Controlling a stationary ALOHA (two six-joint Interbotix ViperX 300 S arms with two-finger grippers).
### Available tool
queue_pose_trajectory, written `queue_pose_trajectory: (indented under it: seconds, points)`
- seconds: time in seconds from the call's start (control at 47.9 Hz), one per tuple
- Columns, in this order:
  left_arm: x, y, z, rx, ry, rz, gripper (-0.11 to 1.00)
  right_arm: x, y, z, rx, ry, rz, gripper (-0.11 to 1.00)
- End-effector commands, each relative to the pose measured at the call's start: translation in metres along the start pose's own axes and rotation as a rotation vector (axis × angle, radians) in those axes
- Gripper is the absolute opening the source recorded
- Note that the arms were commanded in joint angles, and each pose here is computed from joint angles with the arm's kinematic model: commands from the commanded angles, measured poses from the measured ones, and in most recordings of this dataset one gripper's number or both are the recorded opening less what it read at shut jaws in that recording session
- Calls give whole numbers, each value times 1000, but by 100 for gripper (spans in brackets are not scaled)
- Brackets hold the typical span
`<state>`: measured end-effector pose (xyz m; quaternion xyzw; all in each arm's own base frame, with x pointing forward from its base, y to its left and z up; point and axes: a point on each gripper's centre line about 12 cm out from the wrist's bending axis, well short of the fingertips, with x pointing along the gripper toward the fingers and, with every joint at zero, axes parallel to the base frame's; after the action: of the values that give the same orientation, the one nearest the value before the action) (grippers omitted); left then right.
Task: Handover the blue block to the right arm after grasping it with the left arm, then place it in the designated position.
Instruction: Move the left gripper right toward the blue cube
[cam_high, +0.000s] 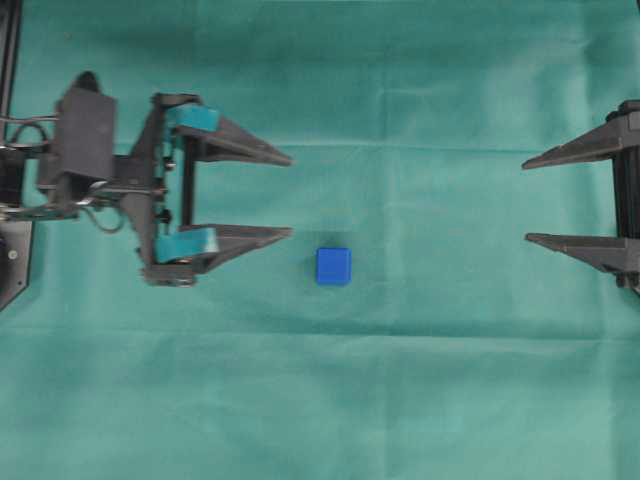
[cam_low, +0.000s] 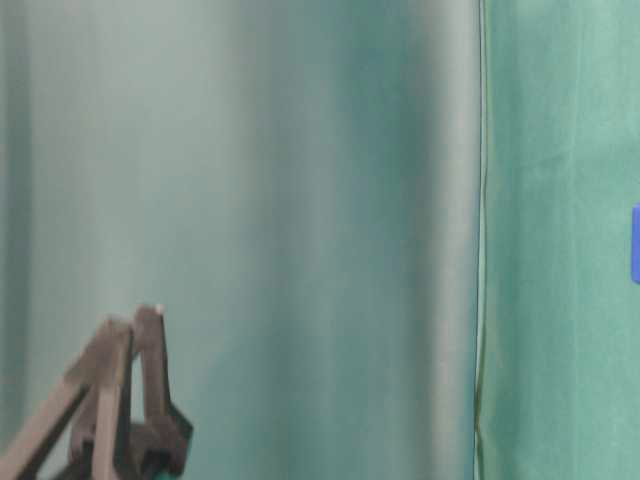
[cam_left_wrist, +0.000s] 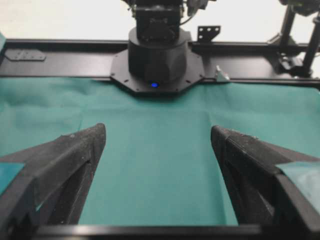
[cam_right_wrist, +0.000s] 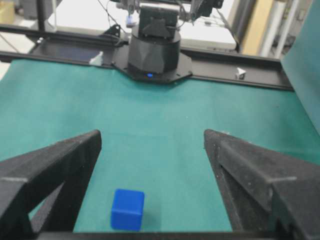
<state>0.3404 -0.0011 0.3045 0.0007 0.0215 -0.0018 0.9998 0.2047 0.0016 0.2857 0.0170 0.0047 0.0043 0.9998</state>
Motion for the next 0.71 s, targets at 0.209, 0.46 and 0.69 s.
queue_pose_trajectory:
  seconds: [0.209, 0.46, 0.69]
  points:
    - [16, 1, 18, 3, -35, 2, 100, 3, 0, 10, -2, -25, 1, 94]
    - [19, 1, 15, -8, 15, 4, 100, 3, 0, 9, -5, -18, 1, 94]
    - [35, 1, 10, -20, 195, 5, 100, 4, 0, 9, -5, -17, 1, 94]
